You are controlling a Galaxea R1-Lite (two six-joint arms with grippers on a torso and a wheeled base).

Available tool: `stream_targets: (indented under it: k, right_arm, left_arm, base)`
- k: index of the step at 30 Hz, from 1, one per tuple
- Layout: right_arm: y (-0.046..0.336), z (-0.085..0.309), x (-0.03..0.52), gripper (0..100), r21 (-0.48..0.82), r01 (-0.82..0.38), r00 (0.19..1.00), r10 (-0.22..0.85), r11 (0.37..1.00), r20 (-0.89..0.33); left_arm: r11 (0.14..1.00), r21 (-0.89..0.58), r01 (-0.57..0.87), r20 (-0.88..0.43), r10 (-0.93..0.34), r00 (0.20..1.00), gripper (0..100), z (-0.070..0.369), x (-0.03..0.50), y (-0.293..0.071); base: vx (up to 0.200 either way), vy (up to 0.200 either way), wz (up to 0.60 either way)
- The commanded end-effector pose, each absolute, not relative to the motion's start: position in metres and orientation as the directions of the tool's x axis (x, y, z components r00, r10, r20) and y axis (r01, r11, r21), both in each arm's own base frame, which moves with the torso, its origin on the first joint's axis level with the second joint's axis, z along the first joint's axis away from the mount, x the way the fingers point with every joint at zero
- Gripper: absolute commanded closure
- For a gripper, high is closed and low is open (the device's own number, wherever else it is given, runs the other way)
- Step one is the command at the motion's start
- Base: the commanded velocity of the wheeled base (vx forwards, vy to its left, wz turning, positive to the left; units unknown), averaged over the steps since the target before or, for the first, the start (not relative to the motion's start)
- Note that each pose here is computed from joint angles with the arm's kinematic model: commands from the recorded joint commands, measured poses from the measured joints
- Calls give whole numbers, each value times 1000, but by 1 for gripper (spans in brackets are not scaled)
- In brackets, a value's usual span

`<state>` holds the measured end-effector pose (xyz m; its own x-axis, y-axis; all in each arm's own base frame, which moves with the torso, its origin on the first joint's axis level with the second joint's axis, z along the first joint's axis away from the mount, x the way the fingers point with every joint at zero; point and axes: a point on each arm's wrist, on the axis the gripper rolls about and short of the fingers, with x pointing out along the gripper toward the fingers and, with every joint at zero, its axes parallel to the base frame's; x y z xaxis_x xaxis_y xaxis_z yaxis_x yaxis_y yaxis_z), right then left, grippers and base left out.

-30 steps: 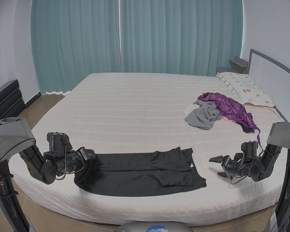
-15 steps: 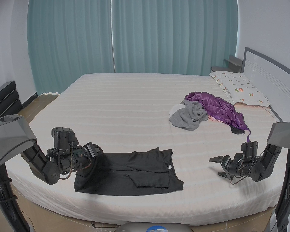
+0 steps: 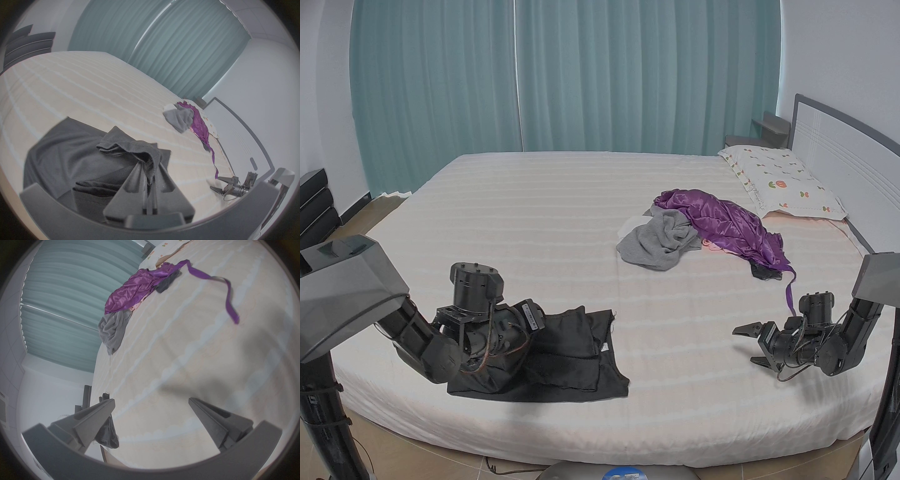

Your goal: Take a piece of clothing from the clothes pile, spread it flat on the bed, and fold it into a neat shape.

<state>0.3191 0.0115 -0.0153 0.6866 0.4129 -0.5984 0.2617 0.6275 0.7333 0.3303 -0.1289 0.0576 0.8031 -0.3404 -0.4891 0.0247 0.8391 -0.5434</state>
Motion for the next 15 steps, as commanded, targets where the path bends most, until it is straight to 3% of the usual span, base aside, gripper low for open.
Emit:
stream_targets:
  k: [1,12,13,15]
  right_arm:
    - [12,-15,319,0,733,261,686,413,628,-598]
    - [12,-16,319,0,732,262,685,413,629,-599]
    - [12,-16,319,0,732,262,685,413,629,-599]
    - [12,-16,319,0,732,262,685,413,629,-599]
  left_arm:
    - [854,-520,23,-519,-337,785,100,37,343,-150]
    - [873,-488,5,-524,-298,798,100,26,361,-172]
    - [873,-488,9,-526,-302,795,0,26,361,-174]
    - [874,-485,16,-531,-308,789,0,23,360,-178]
  base:
    - [0,0,0]
    - [0,0,0]
    - [0,0,0]
    - [0,0,0]
